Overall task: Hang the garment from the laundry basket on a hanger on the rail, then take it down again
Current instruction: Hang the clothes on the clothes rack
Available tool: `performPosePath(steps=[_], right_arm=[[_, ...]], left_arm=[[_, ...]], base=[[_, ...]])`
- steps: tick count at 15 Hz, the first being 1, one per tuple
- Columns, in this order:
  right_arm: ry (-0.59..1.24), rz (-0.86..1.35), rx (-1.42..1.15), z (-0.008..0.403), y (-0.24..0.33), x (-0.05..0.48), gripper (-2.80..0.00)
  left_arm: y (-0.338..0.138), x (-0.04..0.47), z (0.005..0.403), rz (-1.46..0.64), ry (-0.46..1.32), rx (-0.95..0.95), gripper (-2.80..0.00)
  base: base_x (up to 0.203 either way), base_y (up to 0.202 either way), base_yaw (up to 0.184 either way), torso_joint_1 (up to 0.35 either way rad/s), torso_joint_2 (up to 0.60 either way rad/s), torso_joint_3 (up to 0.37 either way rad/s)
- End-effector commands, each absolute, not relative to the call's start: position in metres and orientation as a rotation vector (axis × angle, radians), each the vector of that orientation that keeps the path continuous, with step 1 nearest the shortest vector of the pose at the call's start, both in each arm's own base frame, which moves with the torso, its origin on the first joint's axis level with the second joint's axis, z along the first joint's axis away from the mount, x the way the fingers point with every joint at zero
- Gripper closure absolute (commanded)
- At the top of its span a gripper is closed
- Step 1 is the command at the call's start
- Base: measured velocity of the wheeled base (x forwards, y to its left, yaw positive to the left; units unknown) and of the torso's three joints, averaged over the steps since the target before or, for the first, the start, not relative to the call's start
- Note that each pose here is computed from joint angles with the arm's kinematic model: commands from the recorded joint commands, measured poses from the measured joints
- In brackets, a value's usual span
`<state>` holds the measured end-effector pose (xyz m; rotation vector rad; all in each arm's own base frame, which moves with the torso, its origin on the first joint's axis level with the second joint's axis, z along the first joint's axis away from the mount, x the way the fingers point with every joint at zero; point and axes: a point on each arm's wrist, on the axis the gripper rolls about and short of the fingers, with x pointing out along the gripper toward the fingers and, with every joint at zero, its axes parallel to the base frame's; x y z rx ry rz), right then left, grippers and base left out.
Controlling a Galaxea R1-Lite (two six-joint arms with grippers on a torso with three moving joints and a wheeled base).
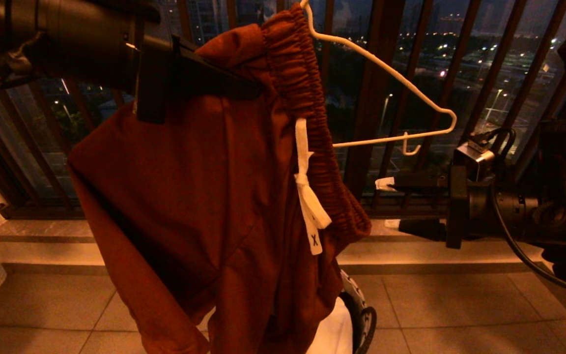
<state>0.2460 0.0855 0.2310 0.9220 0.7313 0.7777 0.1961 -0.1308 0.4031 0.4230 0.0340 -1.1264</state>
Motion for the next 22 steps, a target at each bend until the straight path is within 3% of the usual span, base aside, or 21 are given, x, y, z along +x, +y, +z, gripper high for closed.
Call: performPosePath(steps=[1, 17, 18, 19, 22], right_arm=[[0.750, 0.775, 0.936, 0.228, 0.088, 0.250, -2.80], [0.826, 0.782, 0.901, 0.212, 0.117, 0.247, -2.80], [0.822, 0.783, 0.901, 0.213, 0.117, 0.247, -1.64], [0.818, 0.780, 0.901, 0.213, 0.118, 0.247, 0.00], [0.820, 0.790, 0.896, 0.214, 0.120, 0.246, 0.00]], left_arm=[[-0.130, 0.195, 0.405, -1.127, 0.024, 0.424, 0.00], [-0.131, 0.196, 0.410, -1.113, -0.031, 0.425, 0.00], [-0.131, 0.196, 0.410, -1.113, -0.032, 0.425, 0.00], [-0.130, 0.195, 0.410, -1.112, -0.035, 0.425, 0.00], [-0.130, 0.195, 0.411, -1.112, -0.036, 0.425, 0.00]], base=[[0.000, 0.000, 0.000, 0.000, 0.00, 0.000], [0.000, 0.000, 0.000, 0.000, 0.00, 0.000], [0.000, 0.000, 0.000, 0.000, 0.00, 0.000], [0.000, 0.000, 0.000, 0.000, 0.00, 0.000], [0.000, 0.000, 0.000, 0.000, 0.00, 0.000]])
